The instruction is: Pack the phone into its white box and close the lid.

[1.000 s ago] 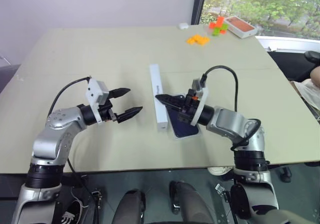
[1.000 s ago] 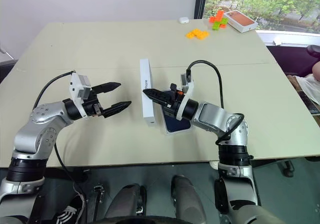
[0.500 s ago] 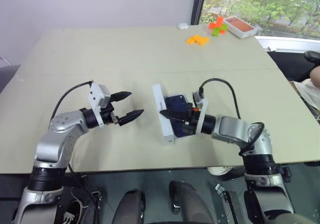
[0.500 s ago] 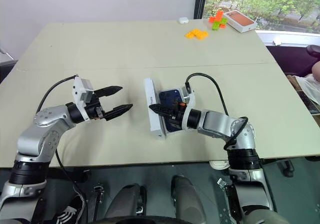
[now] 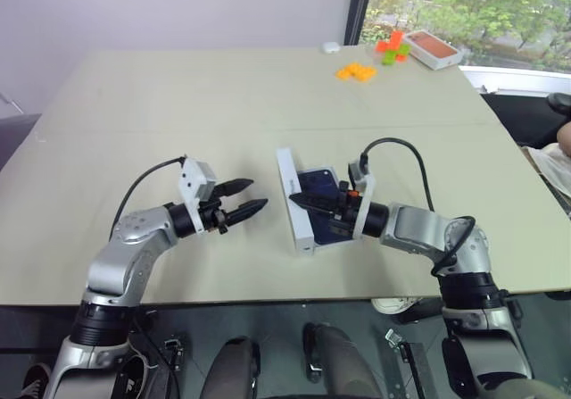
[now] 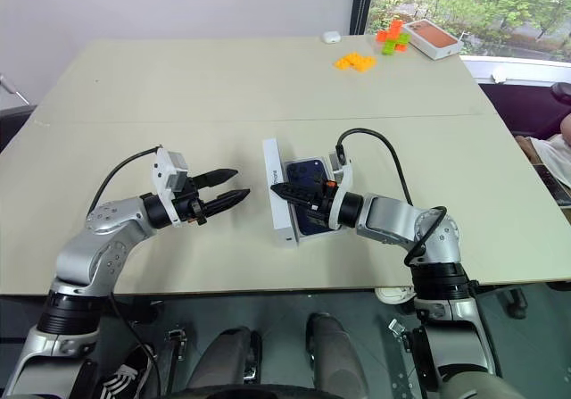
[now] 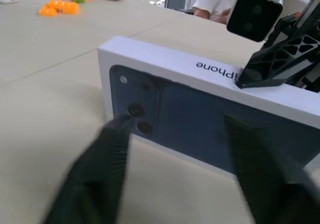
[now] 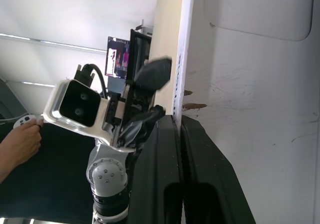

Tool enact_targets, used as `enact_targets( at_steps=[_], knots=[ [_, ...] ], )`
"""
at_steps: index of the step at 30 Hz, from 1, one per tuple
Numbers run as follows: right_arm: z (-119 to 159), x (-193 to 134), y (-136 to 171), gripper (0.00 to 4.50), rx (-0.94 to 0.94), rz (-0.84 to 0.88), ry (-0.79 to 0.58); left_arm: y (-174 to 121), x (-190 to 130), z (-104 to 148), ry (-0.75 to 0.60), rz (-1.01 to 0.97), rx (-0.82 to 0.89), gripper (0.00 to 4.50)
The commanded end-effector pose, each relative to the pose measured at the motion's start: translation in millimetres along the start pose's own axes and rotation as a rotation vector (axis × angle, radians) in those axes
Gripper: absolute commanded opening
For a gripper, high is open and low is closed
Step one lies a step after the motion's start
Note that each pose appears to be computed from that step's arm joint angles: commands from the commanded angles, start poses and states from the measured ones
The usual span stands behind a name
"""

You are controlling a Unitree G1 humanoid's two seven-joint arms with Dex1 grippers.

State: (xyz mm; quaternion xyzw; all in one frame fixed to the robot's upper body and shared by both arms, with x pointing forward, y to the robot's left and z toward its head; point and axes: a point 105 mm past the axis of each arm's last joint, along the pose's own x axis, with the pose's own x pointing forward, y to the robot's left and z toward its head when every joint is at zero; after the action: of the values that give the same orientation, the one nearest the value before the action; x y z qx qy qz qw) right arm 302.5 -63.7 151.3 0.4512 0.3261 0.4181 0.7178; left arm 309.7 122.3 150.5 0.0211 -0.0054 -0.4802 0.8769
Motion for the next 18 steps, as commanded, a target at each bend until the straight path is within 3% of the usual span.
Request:
enact_targets(
  at_steps=[1,3,6,15,18],
  knots=[
    [5.8,-1.7,-2.5,0.00,-0.007,-0.025,-0.022,-0.3,-0.7,6.6,-0.017,0.003,0.019,0.67],
    [6.3,-1.9,-1.4,0.00,-0.008,-0.017,-0.022,1.4,9.4,3.5,-0.033,0.024,0.007,0.08],
    [5.6,-2.1,0.8,0.00,-0.015,-0.006,-0.017,2.3,26.3,-2.5,-0.050,0.061,0.000,0.08],
    [16.2,-7.4,1.1,4.38,-0.107,-0.048,-0.027,-11.8,45.6,-8.9,-0.071,0.025,-0.049,0.00],
    [31.4,-18.1,8.9,4.48,-0.192,-0.052,-0.042,-12.7,47.0,-6.1,-0.078,0.020,-0.046,0.00]
  ],
)
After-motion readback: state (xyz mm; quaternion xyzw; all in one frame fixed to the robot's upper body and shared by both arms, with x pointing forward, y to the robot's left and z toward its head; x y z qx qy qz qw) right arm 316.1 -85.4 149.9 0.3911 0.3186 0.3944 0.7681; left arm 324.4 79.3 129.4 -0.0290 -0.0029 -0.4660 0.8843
